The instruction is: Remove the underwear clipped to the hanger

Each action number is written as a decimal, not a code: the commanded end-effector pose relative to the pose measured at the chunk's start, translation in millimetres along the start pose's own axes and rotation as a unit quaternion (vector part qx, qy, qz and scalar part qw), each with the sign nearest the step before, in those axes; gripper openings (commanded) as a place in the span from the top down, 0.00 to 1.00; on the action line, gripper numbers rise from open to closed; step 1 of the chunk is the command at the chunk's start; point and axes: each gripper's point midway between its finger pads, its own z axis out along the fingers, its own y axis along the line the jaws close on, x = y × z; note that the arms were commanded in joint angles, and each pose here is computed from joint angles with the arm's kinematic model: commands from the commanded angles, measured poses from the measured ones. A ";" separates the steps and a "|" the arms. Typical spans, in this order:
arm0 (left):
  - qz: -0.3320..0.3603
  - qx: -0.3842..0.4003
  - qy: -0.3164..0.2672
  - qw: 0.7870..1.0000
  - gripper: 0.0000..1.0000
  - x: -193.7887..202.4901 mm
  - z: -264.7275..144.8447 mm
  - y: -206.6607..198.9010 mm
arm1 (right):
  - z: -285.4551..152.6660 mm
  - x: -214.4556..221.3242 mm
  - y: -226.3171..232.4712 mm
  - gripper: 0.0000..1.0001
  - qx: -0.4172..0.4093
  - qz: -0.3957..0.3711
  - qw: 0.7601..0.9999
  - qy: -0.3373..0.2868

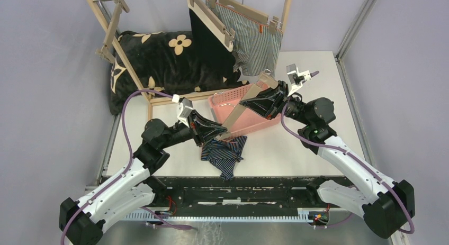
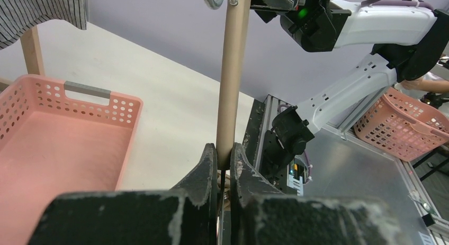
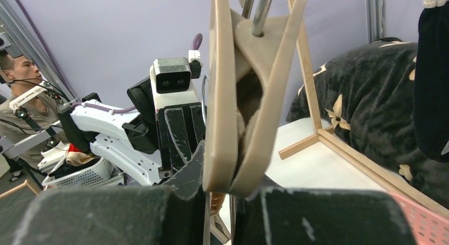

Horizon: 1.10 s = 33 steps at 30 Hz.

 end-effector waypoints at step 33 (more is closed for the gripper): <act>0.013 -0.493 -0.094 0.865 0.97 -93.7 -155.6 67.6 | -40.8 97.0 -41.7 0.15 0.143 -0.087 0.963 0.211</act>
